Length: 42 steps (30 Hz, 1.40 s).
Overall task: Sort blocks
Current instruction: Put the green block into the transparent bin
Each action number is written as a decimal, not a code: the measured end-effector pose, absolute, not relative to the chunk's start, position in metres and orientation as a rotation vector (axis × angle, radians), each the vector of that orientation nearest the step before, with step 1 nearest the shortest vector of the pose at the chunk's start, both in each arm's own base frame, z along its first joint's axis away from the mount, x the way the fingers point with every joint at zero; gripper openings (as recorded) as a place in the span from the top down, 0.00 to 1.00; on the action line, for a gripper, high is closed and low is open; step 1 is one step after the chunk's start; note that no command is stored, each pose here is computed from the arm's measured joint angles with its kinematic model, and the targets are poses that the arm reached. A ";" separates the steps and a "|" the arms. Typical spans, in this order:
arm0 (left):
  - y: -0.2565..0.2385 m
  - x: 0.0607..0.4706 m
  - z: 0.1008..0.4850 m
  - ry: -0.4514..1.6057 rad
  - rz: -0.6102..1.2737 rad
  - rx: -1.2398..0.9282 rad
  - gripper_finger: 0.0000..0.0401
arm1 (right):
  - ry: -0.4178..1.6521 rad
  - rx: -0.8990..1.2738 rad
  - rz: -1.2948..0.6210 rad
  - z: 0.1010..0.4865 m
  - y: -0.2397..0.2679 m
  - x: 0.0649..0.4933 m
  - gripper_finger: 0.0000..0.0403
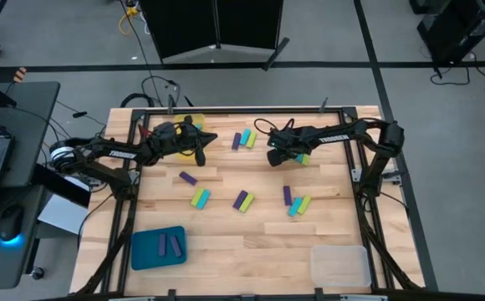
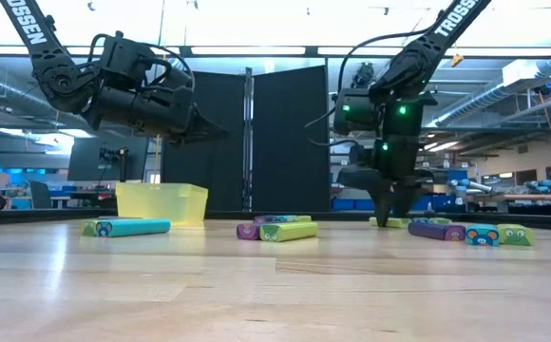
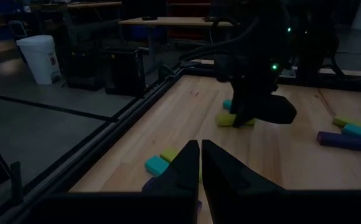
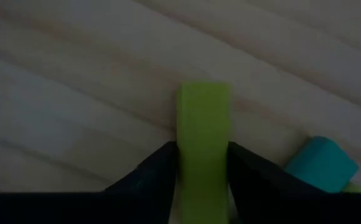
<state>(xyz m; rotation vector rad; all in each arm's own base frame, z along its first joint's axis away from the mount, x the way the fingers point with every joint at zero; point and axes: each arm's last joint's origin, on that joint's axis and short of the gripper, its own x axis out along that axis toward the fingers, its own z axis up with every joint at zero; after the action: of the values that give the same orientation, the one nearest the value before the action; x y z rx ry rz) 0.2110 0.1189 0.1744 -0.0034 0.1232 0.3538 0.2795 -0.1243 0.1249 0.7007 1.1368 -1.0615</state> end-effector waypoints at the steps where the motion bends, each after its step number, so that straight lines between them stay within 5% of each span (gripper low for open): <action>1: 0.119 0.211 0.174 0.124 0.354 -0.004 0.94 | 1.144 0.682 -1.045 0.126 -0.124 0.280 0.68; 7: 0.119 0.211 0.174 0.124 0.354 -0.004 0.94 | 1.200 0.527 -0.850 0.143 -0.122 0.283 0.71; 15: 0.119 0.211 0.174 0.122 0.355 -0.020 0.94 | 1.135 0.453 -0.627 0.224 -0.078 0.291 0.71; 23: 0.120 0.211 0.174 0.120 0.382 -0.024 0.94 | 1.123 0.738 -0.706 0.282 0.012 0.255 0.71; 33: 0.120 0.210 0.175 0.120 0.408 -0.019 0.94 | 1.267 1.085 -0.940 0.274 0.131 0.206 0.71; 42: 0.121 0.210 0.177 0.098 0.426 -0.014 0.94 | 1.315 1.345 -0.927 0.255 0.212 0.186 0.71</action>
<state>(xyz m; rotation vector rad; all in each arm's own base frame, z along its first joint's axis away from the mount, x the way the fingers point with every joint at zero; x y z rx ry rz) 0.2104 0.1210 0.1767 -0.0138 0.0985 0.4264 0.1863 0.2123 0.2550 1.3453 1.3150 -0.9274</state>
